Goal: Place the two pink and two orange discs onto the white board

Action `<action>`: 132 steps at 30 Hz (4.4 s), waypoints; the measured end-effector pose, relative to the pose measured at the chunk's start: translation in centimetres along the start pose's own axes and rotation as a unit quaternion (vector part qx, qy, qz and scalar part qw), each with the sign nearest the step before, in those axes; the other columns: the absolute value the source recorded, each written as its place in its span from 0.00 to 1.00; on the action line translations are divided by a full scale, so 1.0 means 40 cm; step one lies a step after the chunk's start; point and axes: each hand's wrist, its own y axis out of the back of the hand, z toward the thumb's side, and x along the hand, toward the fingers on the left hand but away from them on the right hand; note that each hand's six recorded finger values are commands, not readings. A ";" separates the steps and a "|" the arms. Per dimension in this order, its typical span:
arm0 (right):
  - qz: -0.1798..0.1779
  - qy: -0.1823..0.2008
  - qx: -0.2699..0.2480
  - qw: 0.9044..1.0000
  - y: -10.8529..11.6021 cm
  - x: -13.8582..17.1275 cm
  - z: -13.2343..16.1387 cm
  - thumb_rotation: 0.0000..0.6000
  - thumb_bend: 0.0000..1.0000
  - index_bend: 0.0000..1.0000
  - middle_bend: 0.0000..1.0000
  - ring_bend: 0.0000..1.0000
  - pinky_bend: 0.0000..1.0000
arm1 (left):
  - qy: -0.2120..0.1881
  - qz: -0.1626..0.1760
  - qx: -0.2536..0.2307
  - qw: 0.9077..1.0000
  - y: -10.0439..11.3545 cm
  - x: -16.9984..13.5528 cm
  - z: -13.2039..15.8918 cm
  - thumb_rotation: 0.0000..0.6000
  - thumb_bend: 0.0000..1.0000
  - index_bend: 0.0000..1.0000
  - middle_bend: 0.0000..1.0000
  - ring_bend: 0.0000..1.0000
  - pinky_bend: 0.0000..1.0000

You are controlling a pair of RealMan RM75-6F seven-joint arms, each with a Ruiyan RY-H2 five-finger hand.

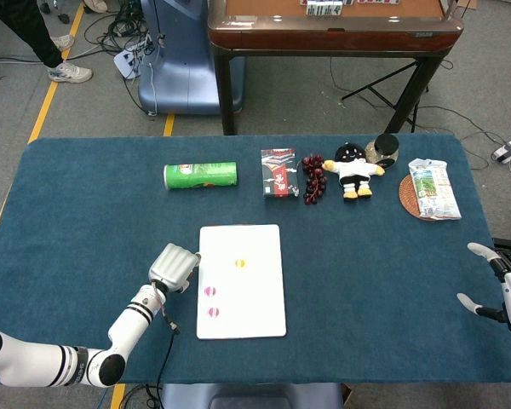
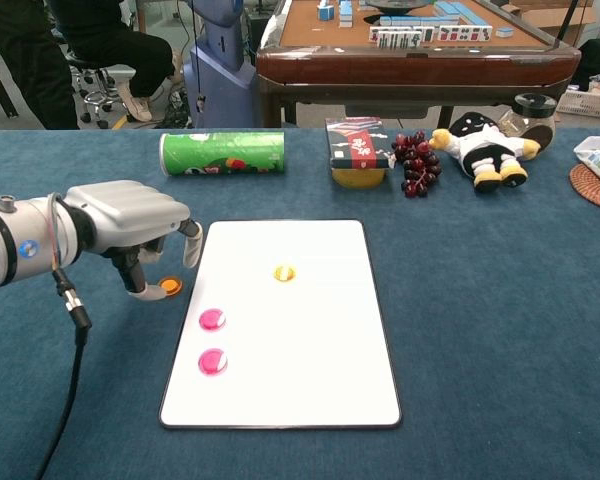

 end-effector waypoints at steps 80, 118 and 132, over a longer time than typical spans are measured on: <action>0.001 -0.002 -0.001 1.000 0.001 -0.002 -0.003 1.00 0.00 0.22 0.28 0.22 0.41 | 0.030 -0.009 0.008 0.999 -0.062 0.049 -0.032 1.00 0.29 0.56 1.00 1.00 1.00; -0.002 -0.007 -0.006 1.000 0.007 -0.003 -0.012 1.00 0.00 0.22 0.28 0.22 0.41 | -0.005 0.019 -0.024 1.000 0.039 0.015 0.027 1.00 0.29 0.60 1.00 1.00 1.00; -0.014 -0.017 -0.017 1.000 0.027 0.001 -0.032 1.00 0.00 0.22 0.28 0.22 0.41 | -0.054 0.022 -0.027 0.998 0.118 0.020 0.153 1.00 0.29 0.60 1.00 1.00 1.00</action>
